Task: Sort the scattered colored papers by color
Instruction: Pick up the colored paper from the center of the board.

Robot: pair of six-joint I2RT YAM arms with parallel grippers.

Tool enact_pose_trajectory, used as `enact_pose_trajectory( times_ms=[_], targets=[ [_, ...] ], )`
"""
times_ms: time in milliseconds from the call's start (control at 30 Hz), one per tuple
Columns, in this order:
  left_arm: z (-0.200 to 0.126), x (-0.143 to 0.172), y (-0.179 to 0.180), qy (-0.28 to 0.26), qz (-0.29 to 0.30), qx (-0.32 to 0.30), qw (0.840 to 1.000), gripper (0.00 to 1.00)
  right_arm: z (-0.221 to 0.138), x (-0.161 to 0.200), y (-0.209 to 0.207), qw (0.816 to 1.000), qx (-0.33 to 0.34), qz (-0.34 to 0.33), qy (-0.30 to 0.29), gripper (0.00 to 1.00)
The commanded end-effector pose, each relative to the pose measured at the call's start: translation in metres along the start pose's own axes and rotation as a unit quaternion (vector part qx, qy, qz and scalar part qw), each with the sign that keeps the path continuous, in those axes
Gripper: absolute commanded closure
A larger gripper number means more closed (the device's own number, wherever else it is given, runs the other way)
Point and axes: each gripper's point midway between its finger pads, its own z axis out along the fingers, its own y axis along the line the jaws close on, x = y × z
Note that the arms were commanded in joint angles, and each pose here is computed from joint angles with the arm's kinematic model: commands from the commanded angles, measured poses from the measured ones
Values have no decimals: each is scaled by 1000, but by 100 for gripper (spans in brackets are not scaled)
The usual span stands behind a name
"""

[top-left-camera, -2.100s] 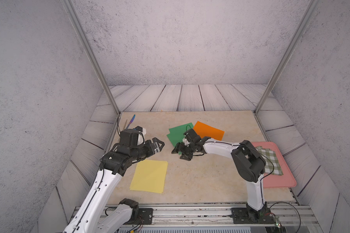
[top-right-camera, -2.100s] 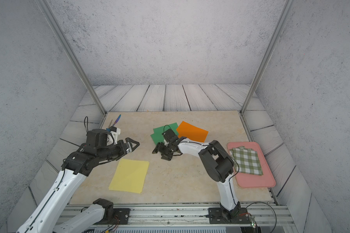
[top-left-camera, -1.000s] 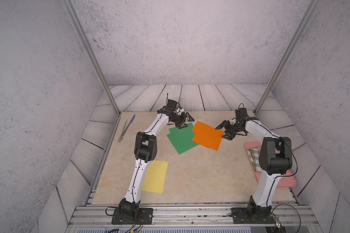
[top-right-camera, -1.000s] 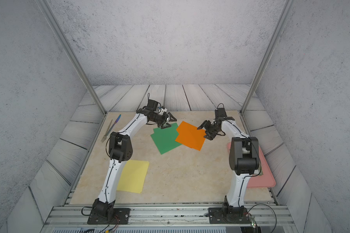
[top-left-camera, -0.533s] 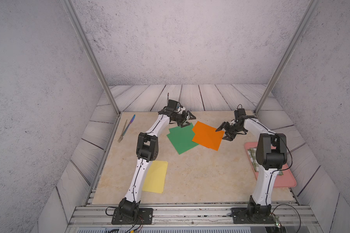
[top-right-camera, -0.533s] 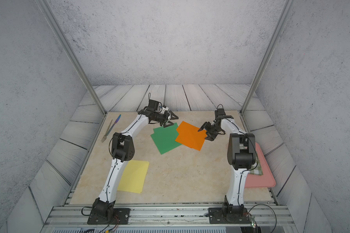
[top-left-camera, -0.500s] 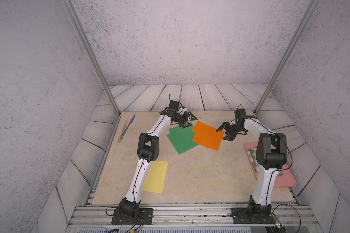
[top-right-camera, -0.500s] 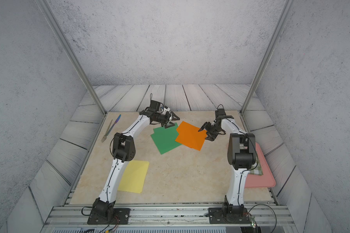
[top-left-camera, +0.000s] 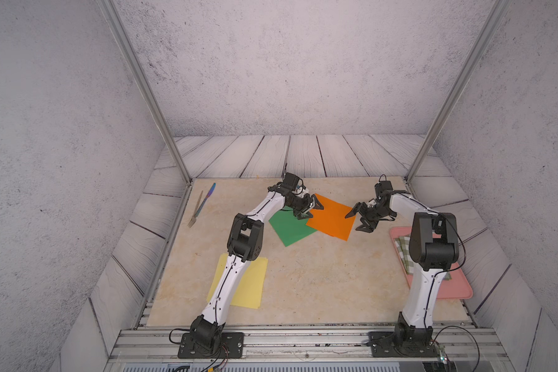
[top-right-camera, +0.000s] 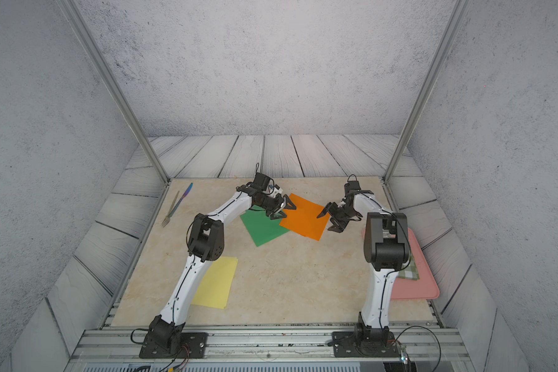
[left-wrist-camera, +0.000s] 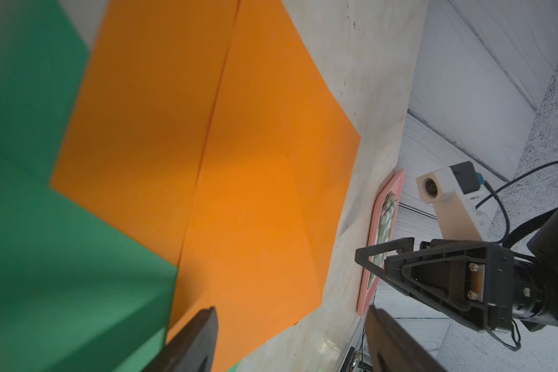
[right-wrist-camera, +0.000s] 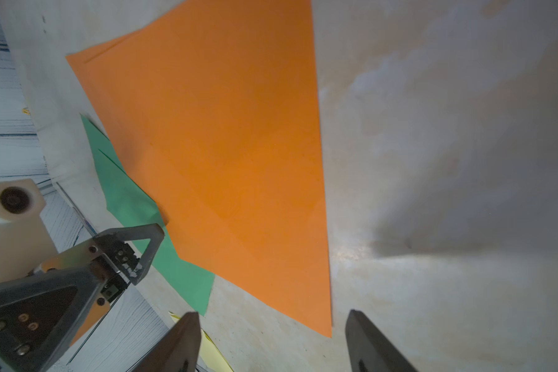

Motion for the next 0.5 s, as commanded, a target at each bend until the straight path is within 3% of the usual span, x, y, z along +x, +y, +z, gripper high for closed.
enact_pose_trajectory(
  times_ms=[0,467],
  targets=[
    [-3,-2,7,-7,12,-17,1000,22,-6,5,-2,1000,-4,-9,0,25],
    [17,23,30,24,-4,-41,999,22,13,16,-26,999,14,5,36,25]
  ],
)
